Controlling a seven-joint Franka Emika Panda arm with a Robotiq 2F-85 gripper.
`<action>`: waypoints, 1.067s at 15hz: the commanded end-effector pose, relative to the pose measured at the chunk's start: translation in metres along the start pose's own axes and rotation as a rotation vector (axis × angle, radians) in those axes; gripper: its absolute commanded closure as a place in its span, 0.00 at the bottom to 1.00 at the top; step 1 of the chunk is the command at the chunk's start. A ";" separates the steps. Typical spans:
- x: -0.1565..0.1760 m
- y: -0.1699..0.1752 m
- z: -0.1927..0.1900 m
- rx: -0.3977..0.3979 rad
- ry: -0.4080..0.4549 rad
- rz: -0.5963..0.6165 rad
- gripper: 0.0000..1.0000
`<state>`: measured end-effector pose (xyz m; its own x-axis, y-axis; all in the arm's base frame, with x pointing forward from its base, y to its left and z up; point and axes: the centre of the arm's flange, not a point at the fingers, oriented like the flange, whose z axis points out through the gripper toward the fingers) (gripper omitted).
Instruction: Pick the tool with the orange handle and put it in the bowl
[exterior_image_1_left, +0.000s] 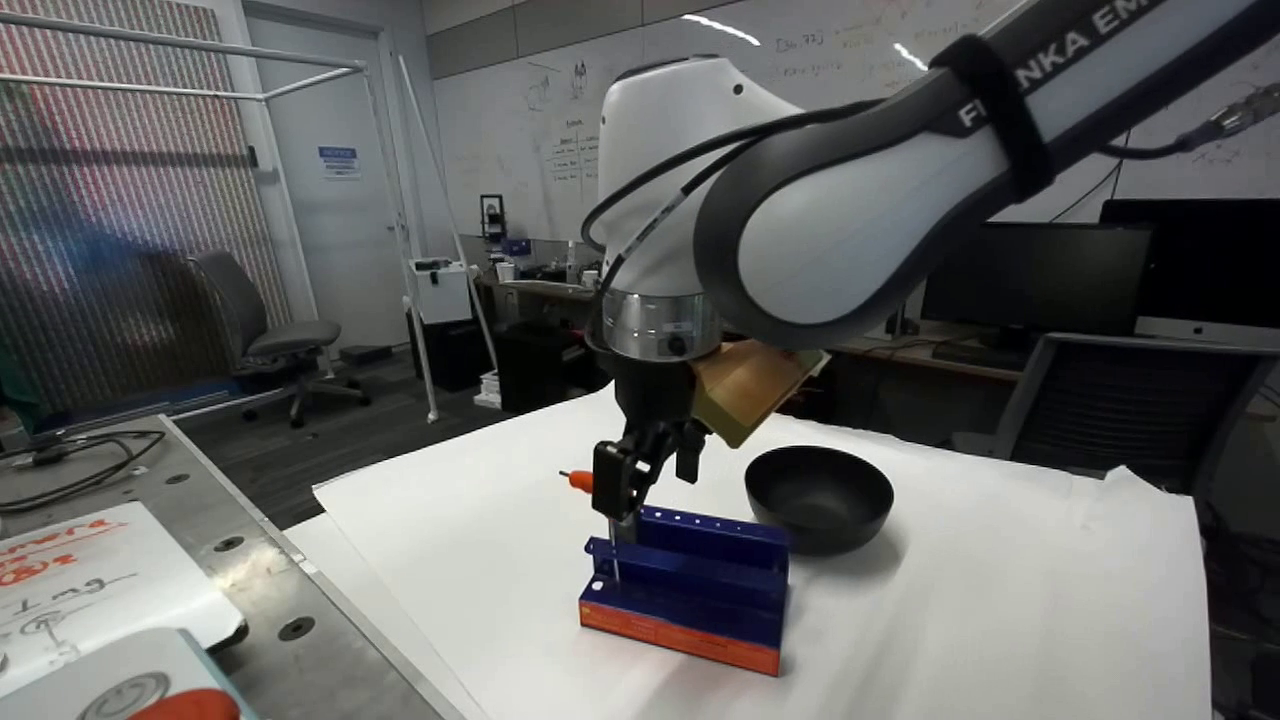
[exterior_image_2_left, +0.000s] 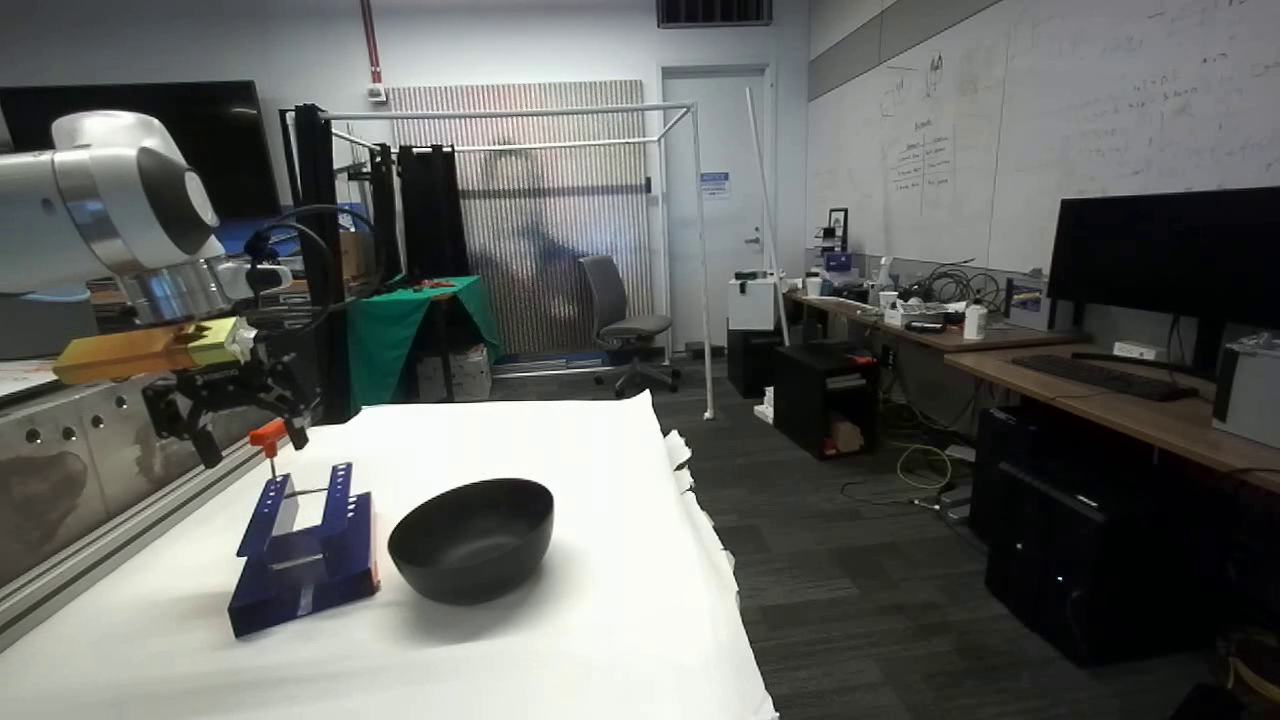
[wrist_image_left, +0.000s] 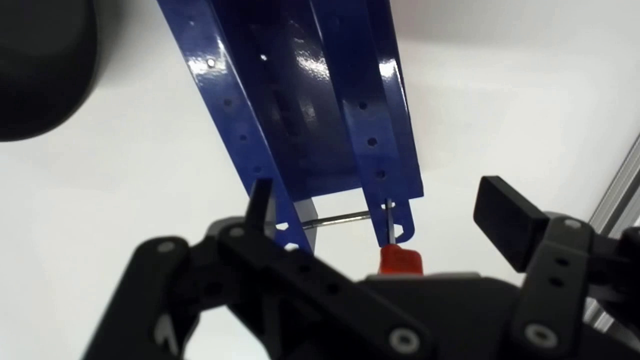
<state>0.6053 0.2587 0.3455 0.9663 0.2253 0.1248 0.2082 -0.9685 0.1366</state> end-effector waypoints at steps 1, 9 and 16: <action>0.039 -0.017 0.003 -0.013 0.049 0.013 0.00; 0.063 -0.018 0.009 -0.080 0.074 -0.012 0.51; 0.057 -0.014 -0.001 -0.156 0.008 -0.017 0.95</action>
<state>0.6520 0.2807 0.3397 0.9572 0.2504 0.1455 0.2098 -0.9459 0.2474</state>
